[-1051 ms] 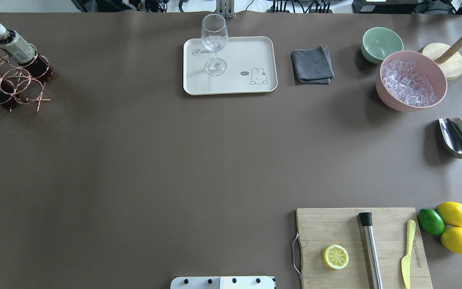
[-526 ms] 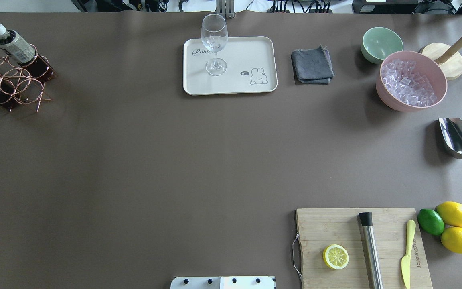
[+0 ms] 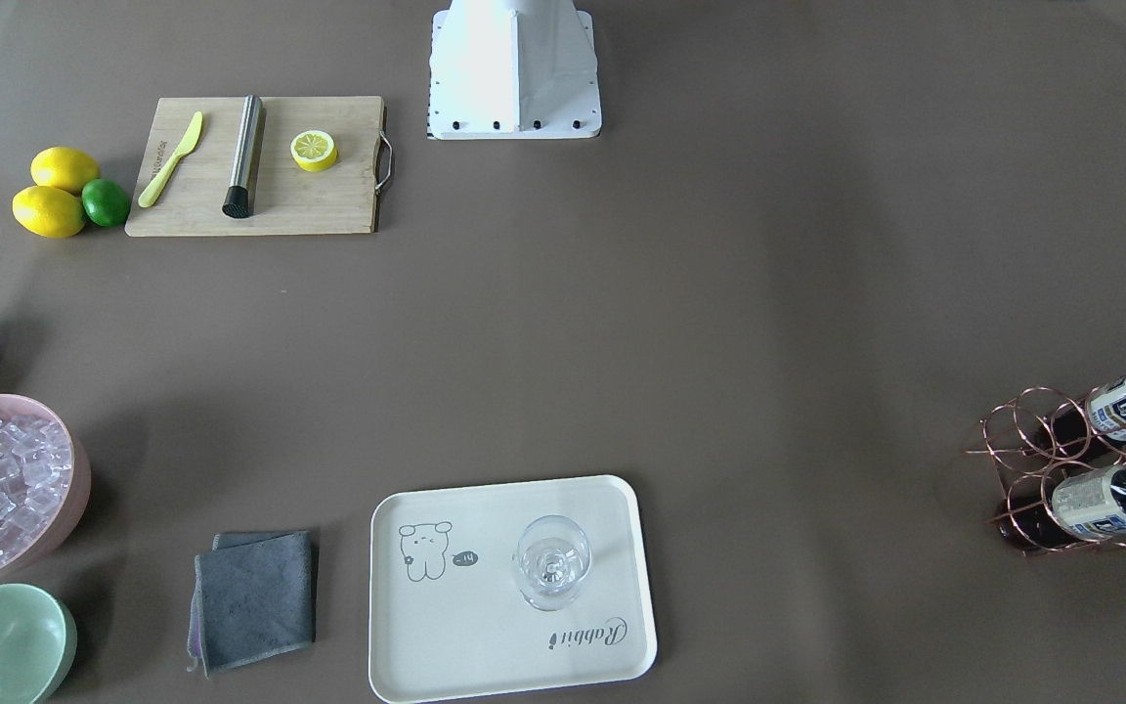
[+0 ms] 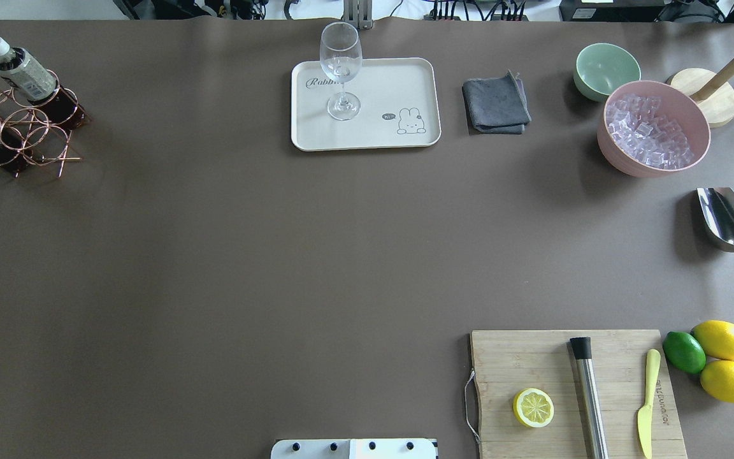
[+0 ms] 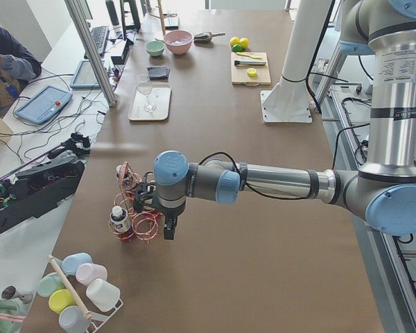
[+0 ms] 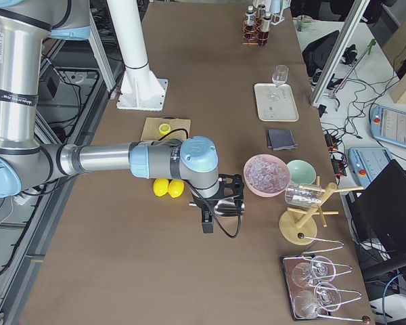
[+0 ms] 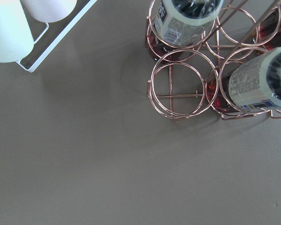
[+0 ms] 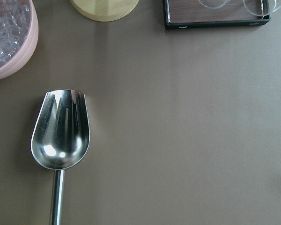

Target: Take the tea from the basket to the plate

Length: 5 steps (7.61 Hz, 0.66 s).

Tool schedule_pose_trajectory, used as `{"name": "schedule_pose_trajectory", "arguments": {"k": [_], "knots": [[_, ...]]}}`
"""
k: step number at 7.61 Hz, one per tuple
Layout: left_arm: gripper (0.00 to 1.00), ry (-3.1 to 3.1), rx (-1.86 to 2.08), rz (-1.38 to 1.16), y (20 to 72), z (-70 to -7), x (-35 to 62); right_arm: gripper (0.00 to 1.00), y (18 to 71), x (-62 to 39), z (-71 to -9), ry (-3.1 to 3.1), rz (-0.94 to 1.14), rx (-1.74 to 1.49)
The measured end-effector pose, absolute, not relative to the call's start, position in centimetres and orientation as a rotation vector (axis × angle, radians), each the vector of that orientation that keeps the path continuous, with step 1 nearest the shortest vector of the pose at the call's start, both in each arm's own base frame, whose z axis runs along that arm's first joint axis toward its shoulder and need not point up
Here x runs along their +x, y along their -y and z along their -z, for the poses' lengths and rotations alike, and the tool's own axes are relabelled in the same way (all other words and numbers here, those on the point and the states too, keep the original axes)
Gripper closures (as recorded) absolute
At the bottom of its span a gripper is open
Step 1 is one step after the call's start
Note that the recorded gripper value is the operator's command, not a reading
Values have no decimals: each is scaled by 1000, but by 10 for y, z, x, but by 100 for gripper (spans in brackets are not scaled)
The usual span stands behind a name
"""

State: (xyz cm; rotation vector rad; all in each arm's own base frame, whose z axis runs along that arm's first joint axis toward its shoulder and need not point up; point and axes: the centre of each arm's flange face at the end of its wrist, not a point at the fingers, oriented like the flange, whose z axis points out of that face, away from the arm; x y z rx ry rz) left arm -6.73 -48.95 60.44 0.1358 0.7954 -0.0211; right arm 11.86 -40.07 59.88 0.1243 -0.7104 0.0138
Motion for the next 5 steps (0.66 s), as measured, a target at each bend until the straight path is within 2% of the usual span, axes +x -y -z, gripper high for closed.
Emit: {"name": "schedule_pose_trajectory", "arguments": {"k": [5], "knots": [[2,-787,292,-116,494,-539,-64,0,400,120,-599,711,-16,126]]}}
